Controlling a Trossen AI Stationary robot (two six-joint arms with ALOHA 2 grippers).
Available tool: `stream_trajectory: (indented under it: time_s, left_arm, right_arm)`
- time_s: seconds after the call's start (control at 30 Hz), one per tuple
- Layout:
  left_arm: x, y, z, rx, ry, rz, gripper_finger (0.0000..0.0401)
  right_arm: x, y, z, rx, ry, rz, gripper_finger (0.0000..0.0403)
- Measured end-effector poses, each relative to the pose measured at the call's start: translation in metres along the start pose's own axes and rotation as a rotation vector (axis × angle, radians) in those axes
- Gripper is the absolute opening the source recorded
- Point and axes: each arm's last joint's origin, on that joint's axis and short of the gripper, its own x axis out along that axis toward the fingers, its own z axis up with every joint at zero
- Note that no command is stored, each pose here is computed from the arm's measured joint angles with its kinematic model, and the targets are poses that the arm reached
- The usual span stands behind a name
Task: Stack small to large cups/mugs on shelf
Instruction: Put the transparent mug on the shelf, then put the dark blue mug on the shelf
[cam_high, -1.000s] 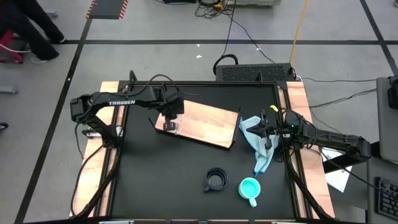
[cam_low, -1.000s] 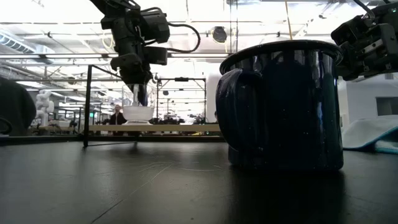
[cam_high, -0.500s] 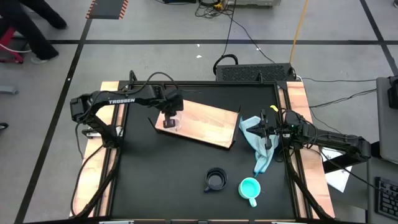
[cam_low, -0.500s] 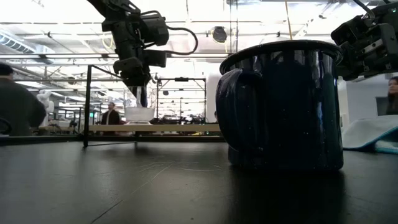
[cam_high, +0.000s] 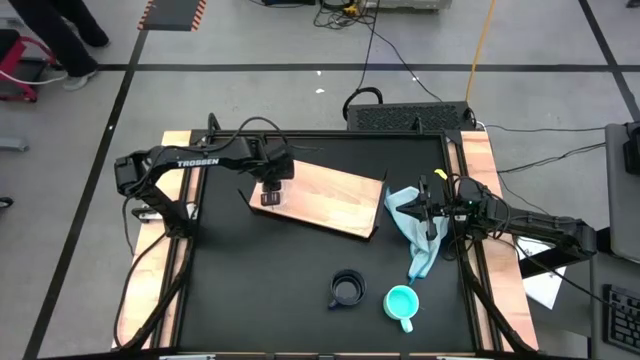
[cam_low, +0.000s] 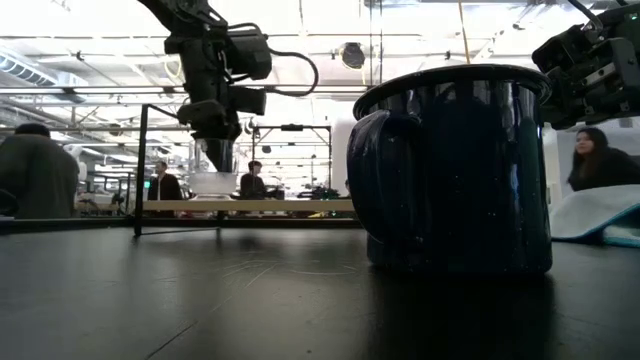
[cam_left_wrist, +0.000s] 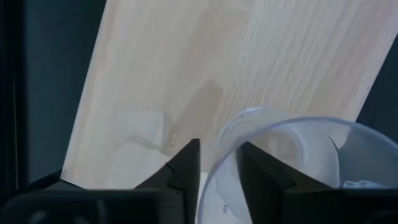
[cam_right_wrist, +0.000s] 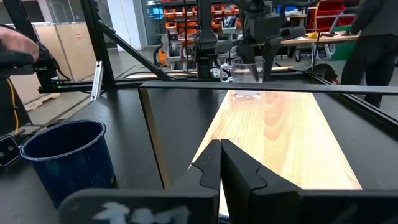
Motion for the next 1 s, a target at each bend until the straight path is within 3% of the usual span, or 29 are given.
stream_trajectory:
  time_s: [0.33, 0.7, 0.83, 1.0]
  left_arm:
    - [-0.003, 0.0, 0.002, 0.004, -0.006, -0.007, 0.016]
    - [-0.059, -0.001, 0.033, 0.037, -0.092, -0.011, 0.016]
    - [-0.082, -0.011, 0.046, 0.088, -0.148, -0.02, 0.0131]
    - [-0.107, -0.019, 0.055, 0.117, -0.203, -0.011, 0.0062]
  right_arm:
    - [0.0, 0.0, 0.0, 0.0, 0.0, 0.0, 0.0]
    - [0.0, 0.0, 0.0, 0.0, 0.0, 0.0, 0.0]
    - [0.0, 0.0, 0.0, 0.0, 0.0, 0.0, 0.0]
    - [0.0, 0.0, 0.0, 0.0, 0.0, 0.0, 0.0]
